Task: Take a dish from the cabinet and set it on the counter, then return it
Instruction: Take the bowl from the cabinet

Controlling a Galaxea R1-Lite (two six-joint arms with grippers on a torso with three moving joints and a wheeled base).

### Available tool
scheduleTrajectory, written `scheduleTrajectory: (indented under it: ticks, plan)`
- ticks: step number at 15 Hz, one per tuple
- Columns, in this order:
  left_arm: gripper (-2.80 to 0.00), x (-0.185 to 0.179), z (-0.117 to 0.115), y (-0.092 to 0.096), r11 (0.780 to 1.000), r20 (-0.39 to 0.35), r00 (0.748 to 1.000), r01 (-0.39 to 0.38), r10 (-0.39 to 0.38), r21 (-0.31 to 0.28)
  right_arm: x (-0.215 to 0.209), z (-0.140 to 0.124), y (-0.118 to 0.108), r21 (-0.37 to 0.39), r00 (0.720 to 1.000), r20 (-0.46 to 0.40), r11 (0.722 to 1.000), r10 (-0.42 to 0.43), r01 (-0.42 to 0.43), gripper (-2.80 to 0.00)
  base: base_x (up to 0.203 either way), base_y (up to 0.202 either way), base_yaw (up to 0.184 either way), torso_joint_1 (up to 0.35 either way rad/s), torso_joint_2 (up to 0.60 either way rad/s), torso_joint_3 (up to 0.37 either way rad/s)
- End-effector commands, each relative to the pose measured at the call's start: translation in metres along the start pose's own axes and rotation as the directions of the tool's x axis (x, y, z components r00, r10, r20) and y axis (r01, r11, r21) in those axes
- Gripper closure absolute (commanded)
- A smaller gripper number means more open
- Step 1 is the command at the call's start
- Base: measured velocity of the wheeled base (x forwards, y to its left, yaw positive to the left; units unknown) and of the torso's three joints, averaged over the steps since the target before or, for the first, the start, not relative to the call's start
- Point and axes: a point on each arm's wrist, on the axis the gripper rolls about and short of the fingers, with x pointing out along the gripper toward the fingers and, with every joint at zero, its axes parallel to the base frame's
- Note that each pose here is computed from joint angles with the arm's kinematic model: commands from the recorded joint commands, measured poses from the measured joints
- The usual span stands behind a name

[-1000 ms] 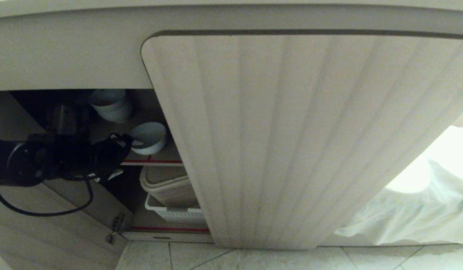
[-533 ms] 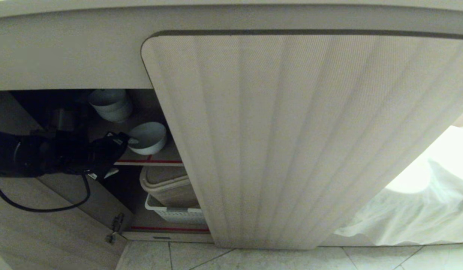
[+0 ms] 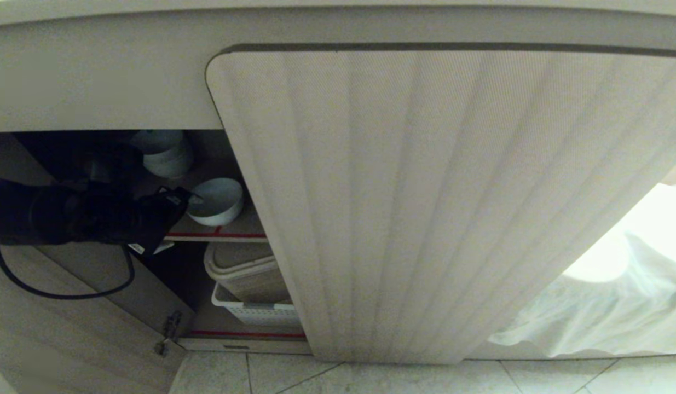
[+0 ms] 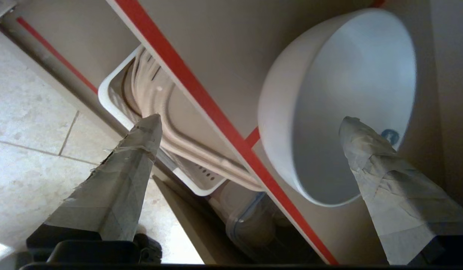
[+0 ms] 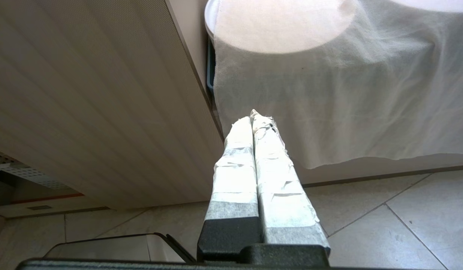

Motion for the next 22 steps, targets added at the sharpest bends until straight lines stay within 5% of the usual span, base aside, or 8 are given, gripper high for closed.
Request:
scheduleTrajectory:
  ticks: [1, 22]
  plan:
    - [-2.80, 0.0034, 0.0008, -0.0018, 1.000, -0.003, 1.000, -0.002, 0.002, -0.005, 0.0000, 0.0000, 0.0000, 0.001, 1.000, 0.000, 1.000, 0.001, -0.001, 0.00, 0.000, 0.000, 0.000, 0.000, 0.00, 0.000]
    - [-2.80, 0.0025, 0.0008, -0.0057, 1.000, 0.001, 1.000, 0.006, -0.006, 0.000, 0.0000, 0.0000, 0.0000, 0.001, 1.000, 0.000, 1.000, -0.001, 0.001, 0.00, 0.000, 0.000, 0.000, 0.000, 0.00, 0.000]
